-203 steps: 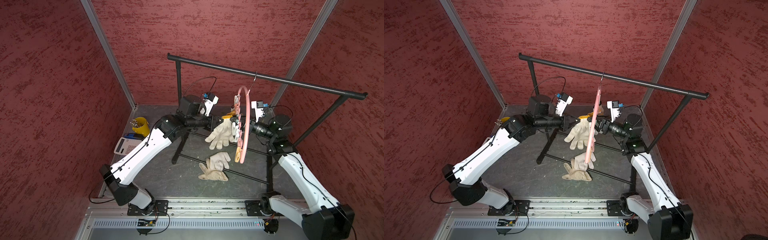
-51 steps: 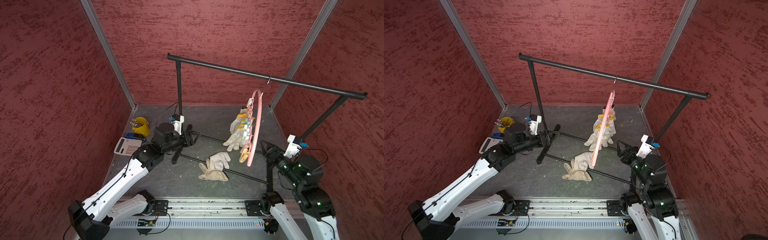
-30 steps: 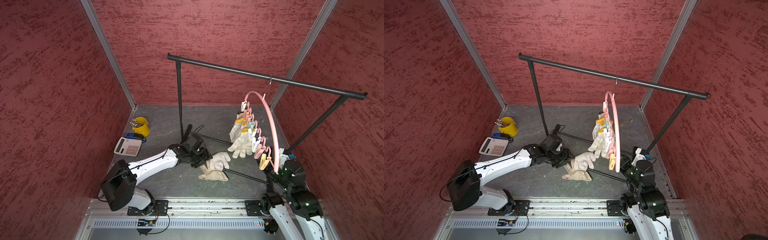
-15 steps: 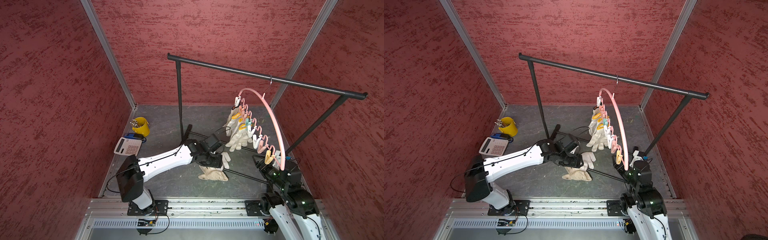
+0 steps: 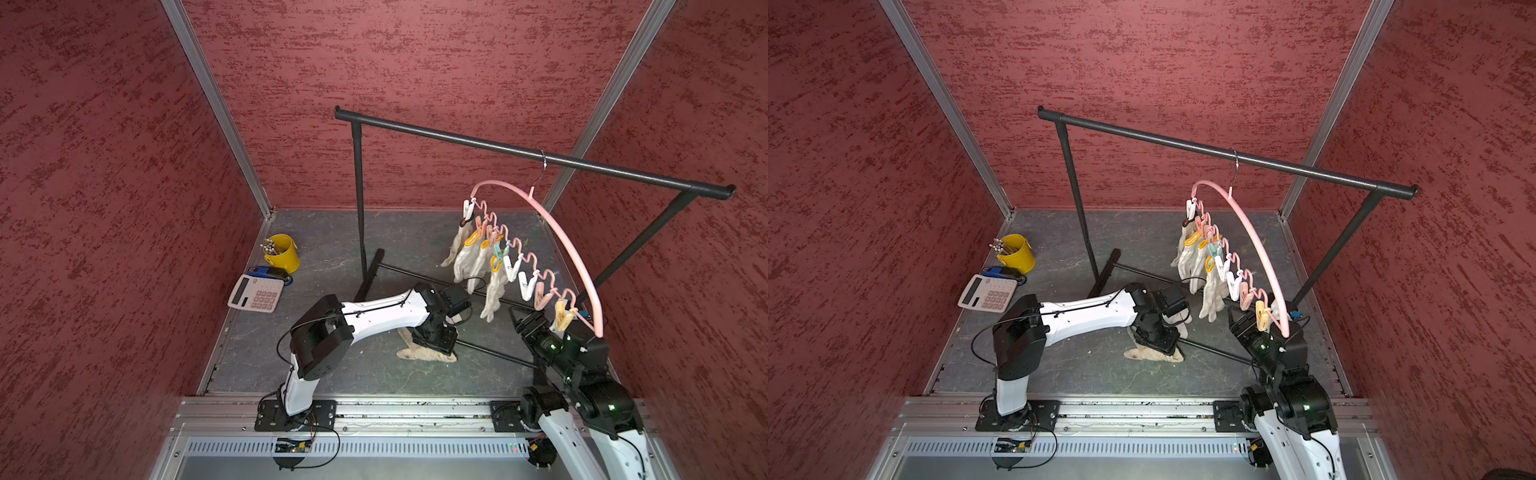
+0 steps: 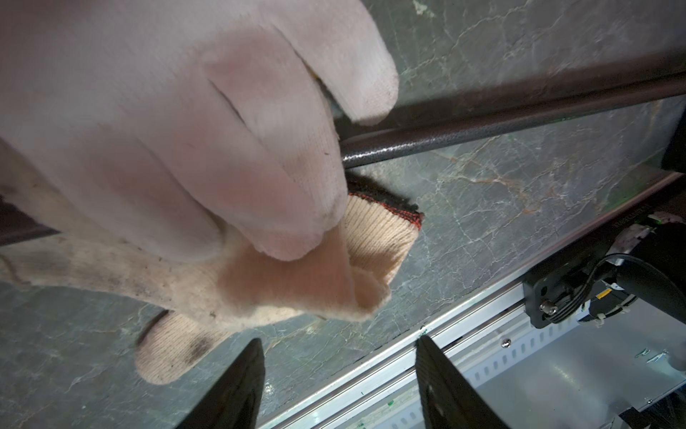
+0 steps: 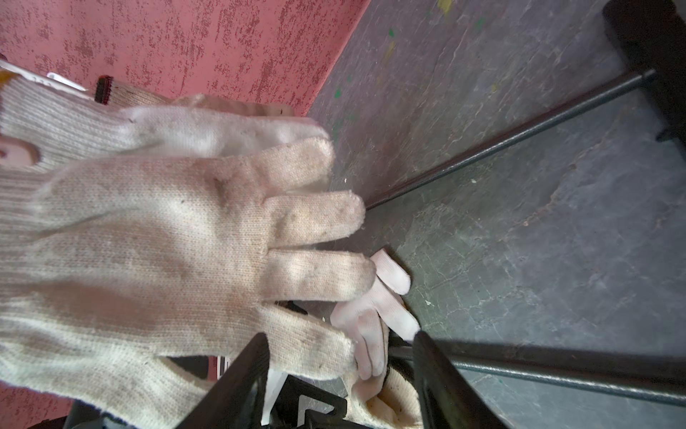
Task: Clip the gloves onto a hanger to dry
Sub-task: Pick up the glove from the center of the board.
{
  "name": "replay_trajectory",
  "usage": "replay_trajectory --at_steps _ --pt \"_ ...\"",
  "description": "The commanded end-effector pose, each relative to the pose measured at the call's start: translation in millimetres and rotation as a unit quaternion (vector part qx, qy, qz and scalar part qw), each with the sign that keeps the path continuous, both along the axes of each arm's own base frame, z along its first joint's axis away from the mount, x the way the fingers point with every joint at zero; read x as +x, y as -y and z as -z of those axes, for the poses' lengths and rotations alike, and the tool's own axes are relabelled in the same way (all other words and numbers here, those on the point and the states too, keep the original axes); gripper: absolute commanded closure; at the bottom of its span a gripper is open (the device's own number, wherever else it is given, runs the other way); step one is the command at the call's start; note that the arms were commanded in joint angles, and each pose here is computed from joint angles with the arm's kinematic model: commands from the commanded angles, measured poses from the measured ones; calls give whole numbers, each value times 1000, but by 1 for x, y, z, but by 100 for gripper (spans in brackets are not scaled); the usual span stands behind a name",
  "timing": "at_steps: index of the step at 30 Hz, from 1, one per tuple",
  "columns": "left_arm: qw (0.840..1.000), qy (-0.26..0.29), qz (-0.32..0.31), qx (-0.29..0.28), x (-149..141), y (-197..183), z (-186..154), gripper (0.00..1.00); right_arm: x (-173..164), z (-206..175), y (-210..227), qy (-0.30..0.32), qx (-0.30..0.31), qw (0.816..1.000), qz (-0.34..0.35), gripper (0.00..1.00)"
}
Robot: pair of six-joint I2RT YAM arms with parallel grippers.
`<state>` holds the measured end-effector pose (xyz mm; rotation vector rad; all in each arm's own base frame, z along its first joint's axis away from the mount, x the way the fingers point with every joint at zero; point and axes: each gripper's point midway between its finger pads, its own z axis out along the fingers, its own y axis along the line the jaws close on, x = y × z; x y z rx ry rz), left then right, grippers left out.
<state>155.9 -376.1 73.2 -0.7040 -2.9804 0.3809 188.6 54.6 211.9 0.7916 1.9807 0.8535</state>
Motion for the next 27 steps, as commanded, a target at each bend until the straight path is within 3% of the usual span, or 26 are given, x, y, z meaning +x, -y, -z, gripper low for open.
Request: replay_trajectory --at_steps 1,18,27 --pt "1000 -17 4 15 1 -4 6 35 4 -17 5 29 -6 999 13 38" --pt "998 -39 -30 26 18 4 30 52 0 -23 4 40 2 999 11 38" --pt "997 -61 -40 27 17 2 40 78 -2 -28 7 46 -1 999 16 38"
